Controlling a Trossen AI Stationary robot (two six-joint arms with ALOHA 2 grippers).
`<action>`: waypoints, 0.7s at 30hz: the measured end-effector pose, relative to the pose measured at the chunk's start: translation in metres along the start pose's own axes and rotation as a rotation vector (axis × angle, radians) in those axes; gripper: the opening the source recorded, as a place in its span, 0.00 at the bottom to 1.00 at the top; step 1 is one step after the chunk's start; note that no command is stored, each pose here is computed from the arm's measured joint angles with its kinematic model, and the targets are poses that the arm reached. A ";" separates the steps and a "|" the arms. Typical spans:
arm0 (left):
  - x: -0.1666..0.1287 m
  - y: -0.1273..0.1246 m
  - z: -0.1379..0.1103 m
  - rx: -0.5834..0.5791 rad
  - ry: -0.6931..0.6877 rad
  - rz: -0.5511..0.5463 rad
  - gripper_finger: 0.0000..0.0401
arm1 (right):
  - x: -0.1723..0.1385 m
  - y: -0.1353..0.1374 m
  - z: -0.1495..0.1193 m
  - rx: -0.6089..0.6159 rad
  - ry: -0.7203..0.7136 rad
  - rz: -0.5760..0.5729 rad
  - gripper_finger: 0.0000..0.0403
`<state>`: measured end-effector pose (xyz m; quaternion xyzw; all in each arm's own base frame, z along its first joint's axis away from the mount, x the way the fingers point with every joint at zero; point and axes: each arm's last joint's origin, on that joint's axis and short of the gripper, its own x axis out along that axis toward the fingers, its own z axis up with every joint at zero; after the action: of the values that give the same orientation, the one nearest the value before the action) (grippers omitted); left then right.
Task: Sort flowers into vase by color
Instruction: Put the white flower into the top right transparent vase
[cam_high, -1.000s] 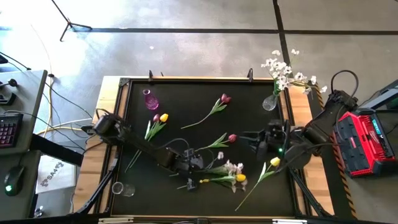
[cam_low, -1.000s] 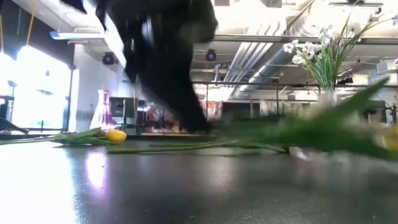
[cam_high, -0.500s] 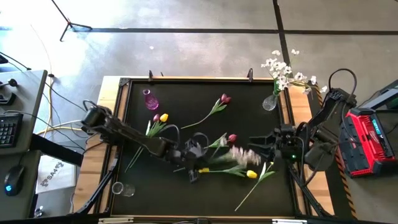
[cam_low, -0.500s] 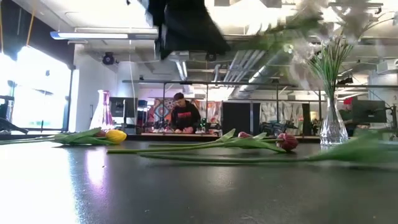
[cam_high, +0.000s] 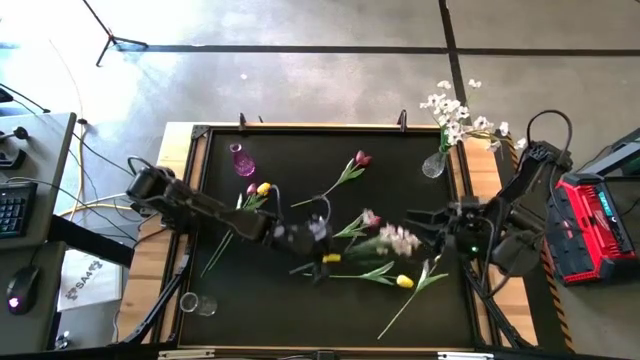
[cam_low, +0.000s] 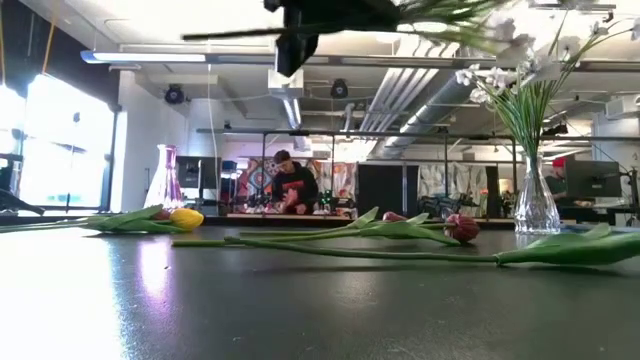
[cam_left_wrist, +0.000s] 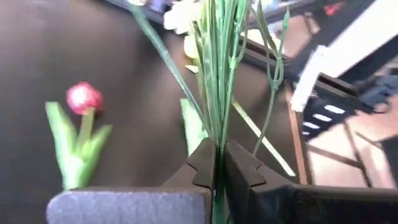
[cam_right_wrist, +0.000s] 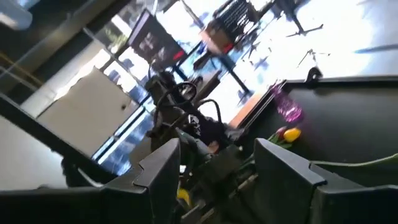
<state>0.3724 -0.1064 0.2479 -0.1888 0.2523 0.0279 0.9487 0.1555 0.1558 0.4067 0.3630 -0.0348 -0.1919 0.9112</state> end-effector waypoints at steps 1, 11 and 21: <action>-0.002 0.005 0.004 -0.001 -0.004 0.012 0.01 | -0.002 0.000 0.000 -0.002 -0.014 -0.006 0.48; -0.023 0.042 0.049 -0.054 -0.144 0.063 0.00 | -0.029 0.000 -0.007 -0.056 -0.036 0.013 0.48; -0.047 0.048 0.099 -0.106 -0.451 -0.249 0.00 | 0.012 -0.003 -0.021 -0.070 -0.122 -0.117 0.48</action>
<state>0.3703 -0.0230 0.3339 -0.2568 0.0075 -0.0344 0.9658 0.1703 0.1630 0.3883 0.3198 -0.0624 -0.2677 0.9068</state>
